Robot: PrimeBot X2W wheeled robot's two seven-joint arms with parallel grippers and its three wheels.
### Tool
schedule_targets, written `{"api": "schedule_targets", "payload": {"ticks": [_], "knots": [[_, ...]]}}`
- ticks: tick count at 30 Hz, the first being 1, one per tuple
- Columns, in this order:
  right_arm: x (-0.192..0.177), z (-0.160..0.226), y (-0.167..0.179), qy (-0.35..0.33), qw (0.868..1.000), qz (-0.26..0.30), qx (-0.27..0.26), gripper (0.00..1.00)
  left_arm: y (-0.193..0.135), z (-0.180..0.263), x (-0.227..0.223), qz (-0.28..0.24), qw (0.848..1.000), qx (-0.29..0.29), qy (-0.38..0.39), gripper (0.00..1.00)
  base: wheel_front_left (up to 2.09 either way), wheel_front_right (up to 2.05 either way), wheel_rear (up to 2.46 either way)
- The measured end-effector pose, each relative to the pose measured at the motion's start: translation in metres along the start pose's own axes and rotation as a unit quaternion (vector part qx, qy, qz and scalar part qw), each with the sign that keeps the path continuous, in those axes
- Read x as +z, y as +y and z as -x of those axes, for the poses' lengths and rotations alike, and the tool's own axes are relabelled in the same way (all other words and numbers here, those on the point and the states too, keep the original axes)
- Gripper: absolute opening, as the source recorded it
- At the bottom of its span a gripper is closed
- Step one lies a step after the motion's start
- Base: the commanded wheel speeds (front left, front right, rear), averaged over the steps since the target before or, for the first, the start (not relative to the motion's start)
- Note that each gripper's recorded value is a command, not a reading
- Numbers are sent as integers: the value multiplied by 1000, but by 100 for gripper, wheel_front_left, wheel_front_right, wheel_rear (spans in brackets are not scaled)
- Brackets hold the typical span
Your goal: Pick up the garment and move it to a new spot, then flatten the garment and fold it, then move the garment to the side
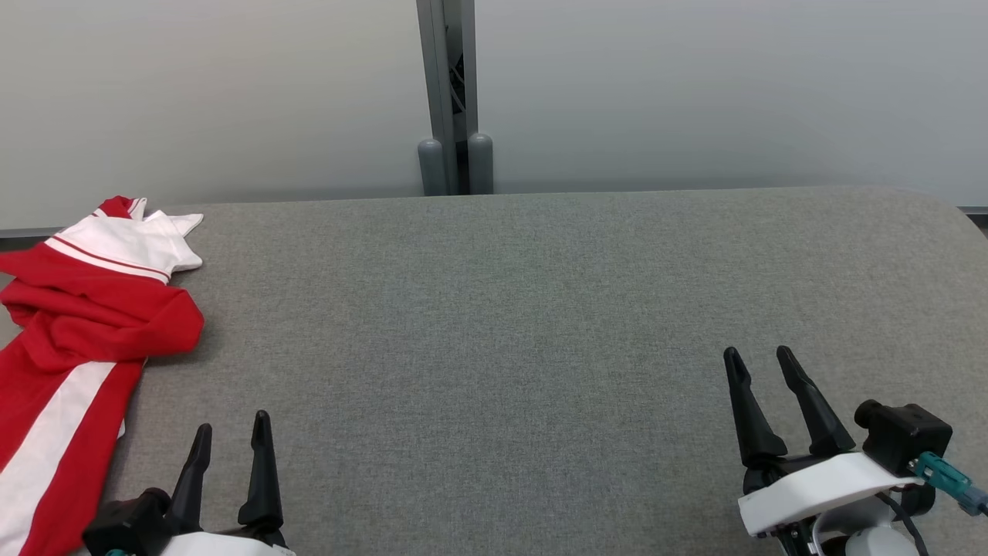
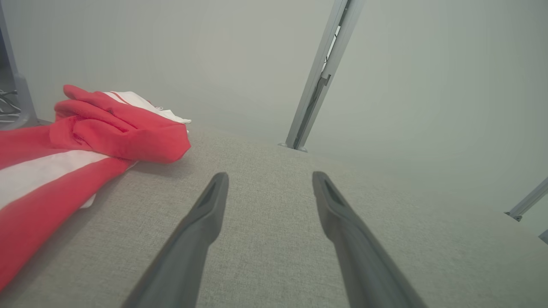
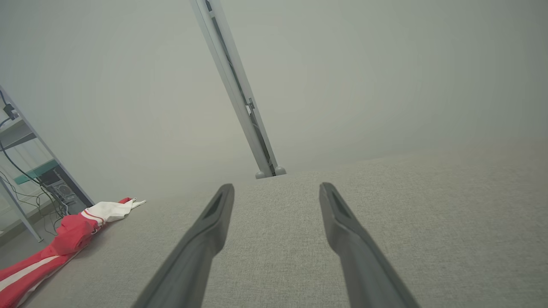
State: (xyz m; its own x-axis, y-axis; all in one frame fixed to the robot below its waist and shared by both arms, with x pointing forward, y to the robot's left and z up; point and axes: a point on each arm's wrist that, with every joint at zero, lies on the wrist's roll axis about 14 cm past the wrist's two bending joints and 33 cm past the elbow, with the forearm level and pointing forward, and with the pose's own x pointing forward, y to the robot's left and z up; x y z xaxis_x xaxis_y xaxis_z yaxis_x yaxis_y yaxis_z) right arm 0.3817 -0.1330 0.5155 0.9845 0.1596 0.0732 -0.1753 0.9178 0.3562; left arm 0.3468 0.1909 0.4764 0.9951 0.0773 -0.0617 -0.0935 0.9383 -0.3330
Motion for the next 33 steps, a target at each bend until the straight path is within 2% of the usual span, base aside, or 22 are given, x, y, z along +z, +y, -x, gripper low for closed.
{"api": "schedule_targets", "payload": {"ticks": [33], "knots": [[-6,-1,-5,3,993,114,10,100,-12,7,-1,-126,992,-21,-20,100,0,0,0]]}}
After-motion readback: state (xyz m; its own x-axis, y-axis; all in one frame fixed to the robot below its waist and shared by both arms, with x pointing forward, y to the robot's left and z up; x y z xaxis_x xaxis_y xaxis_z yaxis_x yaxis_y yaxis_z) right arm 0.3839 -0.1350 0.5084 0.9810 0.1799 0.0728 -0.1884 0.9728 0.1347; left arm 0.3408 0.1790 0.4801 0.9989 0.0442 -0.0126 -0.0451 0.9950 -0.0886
